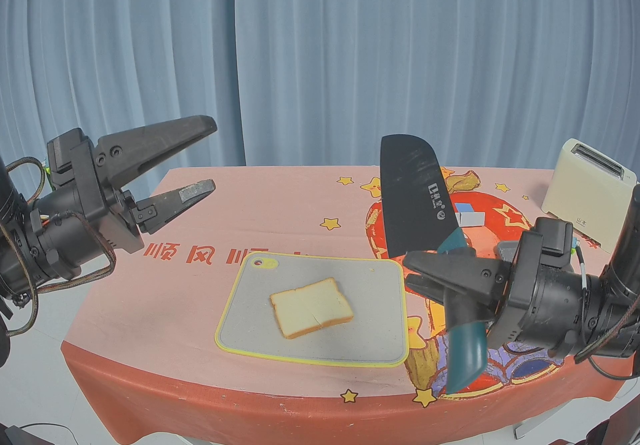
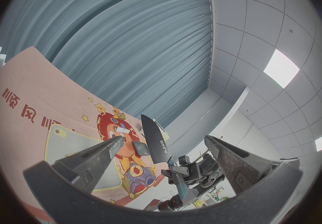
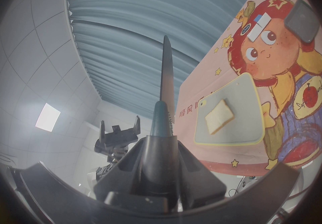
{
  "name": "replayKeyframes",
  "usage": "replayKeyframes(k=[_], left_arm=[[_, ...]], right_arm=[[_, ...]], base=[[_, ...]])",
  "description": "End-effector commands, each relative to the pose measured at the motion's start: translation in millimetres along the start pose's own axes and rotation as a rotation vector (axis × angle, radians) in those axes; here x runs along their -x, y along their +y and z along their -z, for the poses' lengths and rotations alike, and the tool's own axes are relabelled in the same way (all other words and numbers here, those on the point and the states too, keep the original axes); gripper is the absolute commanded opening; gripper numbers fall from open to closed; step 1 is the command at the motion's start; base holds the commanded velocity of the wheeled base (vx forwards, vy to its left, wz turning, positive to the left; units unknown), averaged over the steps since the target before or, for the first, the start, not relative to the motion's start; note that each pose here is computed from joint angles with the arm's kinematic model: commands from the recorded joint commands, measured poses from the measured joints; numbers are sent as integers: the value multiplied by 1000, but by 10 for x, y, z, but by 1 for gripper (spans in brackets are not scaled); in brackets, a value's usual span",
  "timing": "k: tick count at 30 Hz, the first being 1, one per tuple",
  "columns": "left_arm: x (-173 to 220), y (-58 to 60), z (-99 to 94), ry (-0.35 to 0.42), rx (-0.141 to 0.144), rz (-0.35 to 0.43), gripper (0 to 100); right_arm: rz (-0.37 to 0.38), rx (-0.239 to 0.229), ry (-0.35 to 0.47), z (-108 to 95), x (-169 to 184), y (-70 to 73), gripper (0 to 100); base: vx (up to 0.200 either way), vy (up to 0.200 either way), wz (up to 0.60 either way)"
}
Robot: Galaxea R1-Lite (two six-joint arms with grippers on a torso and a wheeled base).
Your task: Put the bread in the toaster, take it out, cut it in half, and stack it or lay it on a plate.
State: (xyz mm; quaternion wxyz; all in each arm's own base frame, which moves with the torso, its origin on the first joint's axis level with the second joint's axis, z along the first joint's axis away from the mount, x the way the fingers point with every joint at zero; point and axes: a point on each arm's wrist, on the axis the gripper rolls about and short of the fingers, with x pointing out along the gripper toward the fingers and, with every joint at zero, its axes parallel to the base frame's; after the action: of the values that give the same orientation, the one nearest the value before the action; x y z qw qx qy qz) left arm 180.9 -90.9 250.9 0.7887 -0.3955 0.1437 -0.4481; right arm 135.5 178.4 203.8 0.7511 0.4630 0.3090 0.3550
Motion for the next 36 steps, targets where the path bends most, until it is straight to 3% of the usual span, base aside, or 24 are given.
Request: replayKeyframes(k=[1,2,4,5,7,10,12,14,15,16,17,19,22,28,32,36], left_arm=[[4,-25,-20,-7,-6,8,100],[3,-29,-22,-7,-7,10,100],[3,-30,-24,-10,-10,9,100],[2,-32,-27,-12,-10,9,100],[6,-34,-31,-19,-13,6,100],[11,-37,-38,-21,-22,5,100],[12,-38,-47,-24,-25,4,100],[12,-40,-53,-25,-26,3,100],[7,-41,-58,-25,-29,3,100],[7,-32,-57,-26,-29,-1,100],[9,-24,-49,-24,-28,-3,100],[11,-16,-37,-20,-32,-6,100],[5,-21,-45,-20,-49,-3,100],[-31,-60,-90,-21,-65,16,100],[-38,-67,-91,-18,-66,22,100],[-63,-154,-159,-20,-86,62,100]], right_arm=[[-36,36,51,-18,-20,59,0],[-30,63,62,-4,-46,42,0],[19,202,92,52,-198,-100,0],[29,226,99,61,-225,-125,0],[36,322,99,43,-327,-157,0],[-26,341,58,-27,-353,-36,0],[-18,381,18,-186,-393,60,0],[24,434,37,-242,-414,120,0],[111,509,91,-296,-434,144,0],[119,519,99,-297,-434,147,0],[192,610,171,-349,-423,227,0],[233,657,204,-428,-431,321,0],[266,691,241,-437,-511,349,0],[353,696,336,-359,-586,154,0],[353,700,344,-349,-584,156,0],[358,696,330,-394,-599,150,0]], base=[[0,0,0],[0,0,0],[0,0,0],[0,0,0],[0,0,0],[0,0,0],[0,0,0],[0,0,0],[0,0,0],[0,0,0],[0,0,0],[0,0,0],[0,0,0],[0,0,0],[0,0,0],[0,0,0]])
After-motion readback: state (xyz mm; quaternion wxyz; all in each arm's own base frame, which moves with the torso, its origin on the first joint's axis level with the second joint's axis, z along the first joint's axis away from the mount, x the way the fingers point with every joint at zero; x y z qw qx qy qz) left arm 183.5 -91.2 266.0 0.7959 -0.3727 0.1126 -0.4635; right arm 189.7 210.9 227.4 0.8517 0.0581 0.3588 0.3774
